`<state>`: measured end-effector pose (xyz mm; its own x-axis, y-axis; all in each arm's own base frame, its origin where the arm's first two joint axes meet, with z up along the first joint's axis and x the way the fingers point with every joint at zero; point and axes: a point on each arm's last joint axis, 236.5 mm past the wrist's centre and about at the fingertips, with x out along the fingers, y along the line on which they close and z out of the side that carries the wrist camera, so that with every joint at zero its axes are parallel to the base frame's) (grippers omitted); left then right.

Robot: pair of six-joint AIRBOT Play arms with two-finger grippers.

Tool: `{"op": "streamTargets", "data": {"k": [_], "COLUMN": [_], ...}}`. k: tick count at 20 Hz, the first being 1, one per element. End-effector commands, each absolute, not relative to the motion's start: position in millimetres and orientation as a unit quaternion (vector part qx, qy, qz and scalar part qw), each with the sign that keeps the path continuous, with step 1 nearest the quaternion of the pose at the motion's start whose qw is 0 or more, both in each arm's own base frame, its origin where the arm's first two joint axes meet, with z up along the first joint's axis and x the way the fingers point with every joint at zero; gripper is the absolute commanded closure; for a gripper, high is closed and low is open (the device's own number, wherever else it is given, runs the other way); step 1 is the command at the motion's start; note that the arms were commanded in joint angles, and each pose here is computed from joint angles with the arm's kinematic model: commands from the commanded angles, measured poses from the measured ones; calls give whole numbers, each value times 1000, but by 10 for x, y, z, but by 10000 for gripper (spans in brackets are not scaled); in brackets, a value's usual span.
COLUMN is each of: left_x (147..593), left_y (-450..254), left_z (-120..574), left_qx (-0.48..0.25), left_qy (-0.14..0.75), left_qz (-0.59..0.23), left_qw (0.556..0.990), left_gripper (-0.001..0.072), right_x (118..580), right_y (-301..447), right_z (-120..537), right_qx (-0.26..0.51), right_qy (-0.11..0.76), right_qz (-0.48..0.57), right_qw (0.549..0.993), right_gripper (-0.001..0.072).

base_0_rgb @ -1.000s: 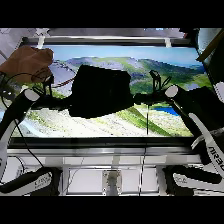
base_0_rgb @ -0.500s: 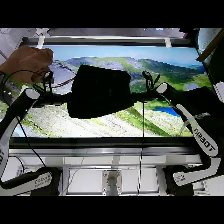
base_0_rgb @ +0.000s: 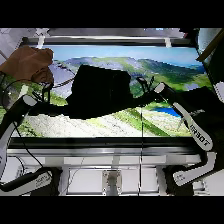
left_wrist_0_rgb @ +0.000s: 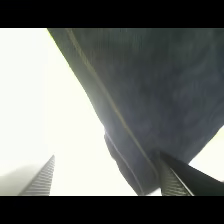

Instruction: Fold the clothes and pants, and hang the long-sleeved shirts on hangers.

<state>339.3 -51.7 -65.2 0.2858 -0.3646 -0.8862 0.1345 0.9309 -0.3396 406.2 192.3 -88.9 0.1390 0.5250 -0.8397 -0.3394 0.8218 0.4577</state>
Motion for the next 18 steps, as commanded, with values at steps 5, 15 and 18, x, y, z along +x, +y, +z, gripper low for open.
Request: {"op": "streamTargets", "data": {"k": [5, 15, 18], "left_x": [3406, 3024, 3057], "left_y": [-788, -1161, -1214], "left_z": [-557, -580, -586], "left_qx": [-92, -90, -76], "left_qy": [513, 547, 540], "left_qz": [-234, -331, -335], "left_qw": [821, 763, 769], "left_gripper": [8, 8, 9], "right_x": [4249, 4294, 4298], "right_y": [1920, 1921, 1920], "right_z": [-816, -787, -786], "right_qx": [71, 71, 70], "right_qy": [565, 559, 558], "right_qz": [284, 283, 284], "right_qw": [771, 776, 777], "right_gripper": [163, 163, 164]}}
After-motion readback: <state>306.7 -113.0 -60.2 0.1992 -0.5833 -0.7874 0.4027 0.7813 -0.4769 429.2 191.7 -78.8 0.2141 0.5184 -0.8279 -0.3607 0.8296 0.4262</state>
